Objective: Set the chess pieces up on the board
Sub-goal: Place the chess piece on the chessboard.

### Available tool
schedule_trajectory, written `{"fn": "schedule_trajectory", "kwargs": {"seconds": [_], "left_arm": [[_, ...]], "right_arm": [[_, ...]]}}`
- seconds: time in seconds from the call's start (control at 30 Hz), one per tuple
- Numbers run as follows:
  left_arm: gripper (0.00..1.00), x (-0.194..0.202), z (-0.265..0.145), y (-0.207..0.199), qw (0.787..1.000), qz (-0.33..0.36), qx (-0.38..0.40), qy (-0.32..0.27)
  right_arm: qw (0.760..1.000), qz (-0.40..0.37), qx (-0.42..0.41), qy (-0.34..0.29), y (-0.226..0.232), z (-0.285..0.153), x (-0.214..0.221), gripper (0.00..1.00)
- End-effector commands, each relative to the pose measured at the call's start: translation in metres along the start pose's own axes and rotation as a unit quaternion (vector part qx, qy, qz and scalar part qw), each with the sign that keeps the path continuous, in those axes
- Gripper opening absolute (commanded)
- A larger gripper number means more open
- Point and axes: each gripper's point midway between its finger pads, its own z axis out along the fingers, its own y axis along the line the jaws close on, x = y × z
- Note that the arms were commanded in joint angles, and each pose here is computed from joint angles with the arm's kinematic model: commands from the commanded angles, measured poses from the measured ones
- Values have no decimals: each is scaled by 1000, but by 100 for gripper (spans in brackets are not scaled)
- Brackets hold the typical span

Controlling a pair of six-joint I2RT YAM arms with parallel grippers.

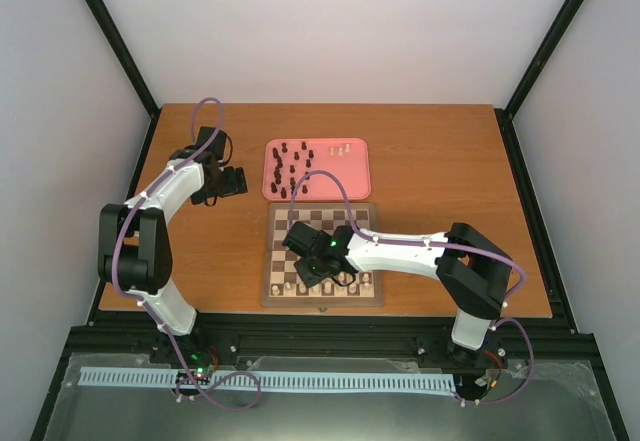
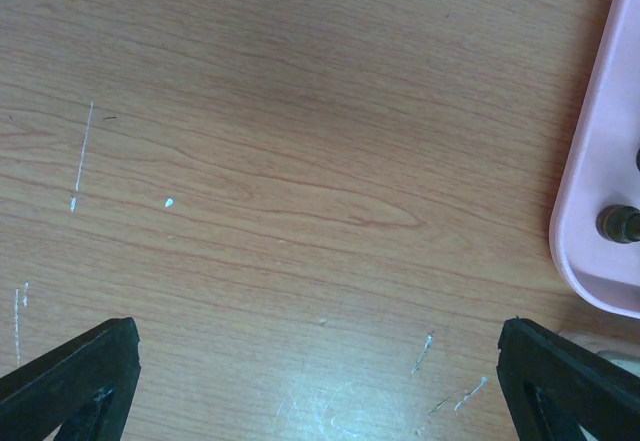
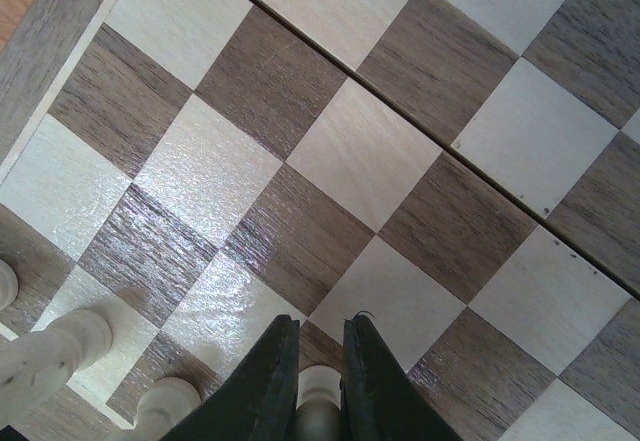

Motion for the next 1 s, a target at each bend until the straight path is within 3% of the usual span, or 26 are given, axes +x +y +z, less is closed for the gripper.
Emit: {"fn": "schedule_trajectory", "kwargs": {"seconds": [0.0,0.83,0.97], "left_arm": [[100,-6,-1,-4,1000,1,5,-9],[100,-5,-2,-4,1000,1,6,-9],[100,-6,-2,-4,1000,2,5,-8]], "right_arm": [[1000,-8,2,-3,3,3,-4,13],[1000,-9,3,-2,3,3,-5,20],[1000,-16,4,-11,4,-2,-10,30]]}}
